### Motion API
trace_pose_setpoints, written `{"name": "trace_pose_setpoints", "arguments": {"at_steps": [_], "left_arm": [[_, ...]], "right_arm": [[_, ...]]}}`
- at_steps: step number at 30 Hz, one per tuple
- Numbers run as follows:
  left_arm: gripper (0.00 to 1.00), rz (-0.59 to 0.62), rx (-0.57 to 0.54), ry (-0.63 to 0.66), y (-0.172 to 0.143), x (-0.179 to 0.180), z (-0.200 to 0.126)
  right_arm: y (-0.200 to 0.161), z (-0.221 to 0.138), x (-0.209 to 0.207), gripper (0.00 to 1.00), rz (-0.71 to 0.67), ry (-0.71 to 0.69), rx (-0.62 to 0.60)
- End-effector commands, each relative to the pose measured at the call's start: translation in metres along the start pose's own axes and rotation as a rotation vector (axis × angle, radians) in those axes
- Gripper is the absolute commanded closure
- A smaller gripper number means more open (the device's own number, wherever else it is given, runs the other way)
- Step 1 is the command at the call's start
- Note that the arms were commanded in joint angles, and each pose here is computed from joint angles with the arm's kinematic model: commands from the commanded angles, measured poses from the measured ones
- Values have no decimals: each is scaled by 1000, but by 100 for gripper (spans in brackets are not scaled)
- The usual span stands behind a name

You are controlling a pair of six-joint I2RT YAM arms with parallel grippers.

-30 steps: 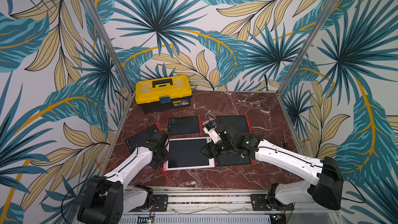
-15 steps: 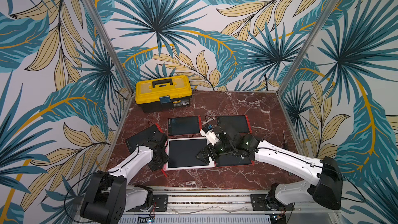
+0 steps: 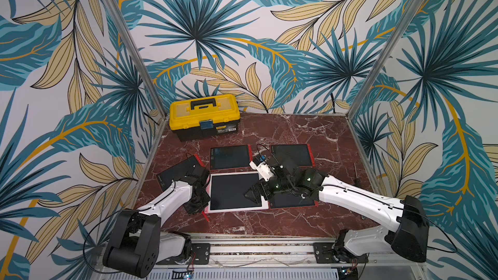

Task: Place the stylus back onto the writing tablet
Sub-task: Pick up the stylus from the center of the board.

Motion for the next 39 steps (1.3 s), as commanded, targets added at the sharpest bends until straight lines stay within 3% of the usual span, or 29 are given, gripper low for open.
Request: {"name": "trace_pose_setpoints", "arguments": {"at_steps": [1,20,39], "left_arm": [[76,0,1,30,2,4,1],[86,-1,-4,36,2,5,3],[86,-30,-16,-22,2,8,1]], "right_arm": [[-6,6,-3,0,7,-16,12],[-8,-3,-8,1,29,-55,-30],[-8,-4,-9,0,38,-67,-32]]}}
Point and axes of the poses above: each gripper's point midway between its finger pads, its own z axis out along the fingers, its own x axis along the line the jaws close on, y = z × x, the point moved 3 cm from there along -z, back along the fingers, and after that the axes turned 13 degrees about -z, right-handed, at the moved point
